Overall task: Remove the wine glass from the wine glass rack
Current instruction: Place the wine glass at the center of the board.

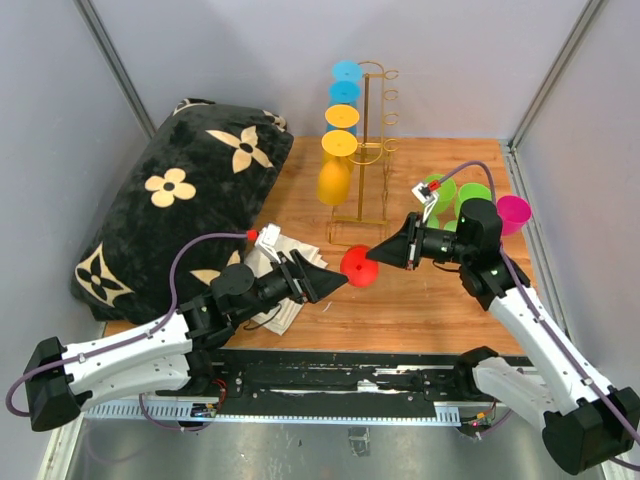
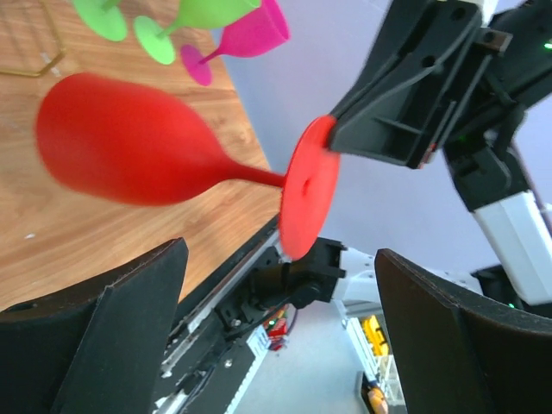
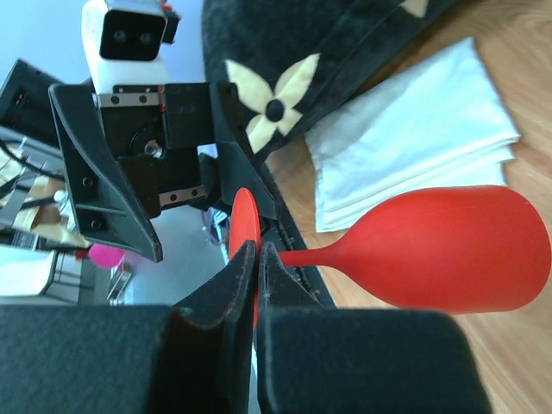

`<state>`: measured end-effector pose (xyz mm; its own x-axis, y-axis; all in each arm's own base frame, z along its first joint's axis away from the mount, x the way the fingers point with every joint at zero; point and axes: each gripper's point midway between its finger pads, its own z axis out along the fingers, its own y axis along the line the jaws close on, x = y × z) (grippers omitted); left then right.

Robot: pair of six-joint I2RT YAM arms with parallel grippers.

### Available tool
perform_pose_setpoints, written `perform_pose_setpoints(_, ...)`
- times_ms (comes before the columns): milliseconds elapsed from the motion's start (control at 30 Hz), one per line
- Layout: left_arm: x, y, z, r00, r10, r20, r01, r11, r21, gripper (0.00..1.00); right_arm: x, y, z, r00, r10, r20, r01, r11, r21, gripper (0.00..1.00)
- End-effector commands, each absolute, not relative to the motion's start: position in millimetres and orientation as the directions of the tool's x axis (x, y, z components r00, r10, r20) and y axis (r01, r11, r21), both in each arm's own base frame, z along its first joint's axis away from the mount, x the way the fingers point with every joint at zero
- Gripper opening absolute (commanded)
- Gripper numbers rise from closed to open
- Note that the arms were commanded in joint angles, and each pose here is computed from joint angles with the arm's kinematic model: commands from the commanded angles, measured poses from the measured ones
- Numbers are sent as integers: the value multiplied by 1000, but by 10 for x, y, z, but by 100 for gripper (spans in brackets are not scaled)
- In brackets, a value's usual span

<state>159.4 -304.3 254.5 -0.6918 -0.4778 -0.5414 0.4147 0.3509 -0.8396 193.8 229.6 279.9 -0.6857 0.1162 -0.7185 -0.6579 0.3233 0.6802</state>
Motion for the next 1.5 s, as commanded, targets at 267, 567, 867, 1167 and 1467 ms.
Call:
perform_pose_setpoints(267,1446,-3178,2831,-721,-453,-524,486,208,-849,78,1756,2604,3125,-594,68,-802,-783,178,596,2)
perform_pose_setpoints(567,1460,-3170,2806,-719,-455,-525,481,219,-849,49,1705,2610,3140,-584,69,-809,-793,164,587,2)
perform_pose_setpoints(867,1449,-3174,2822,-717,-451,-532,491,214,-844,27,1624,2617,3267,-561,78,-824,-816,116,566,3)
perform_pose_setpoints(1167,1451,-3185,2801,-713,-437,-548,501,229,-835,1,1539,2664,3233,-556,46,-830,-825,96,558,9)
perform_pose_setpoints(1467,1441,-3162,2836,-696,-428,-576,526,243,-815,0,1484,2698,3145,-555,-14,-832,-828,102,551,14)
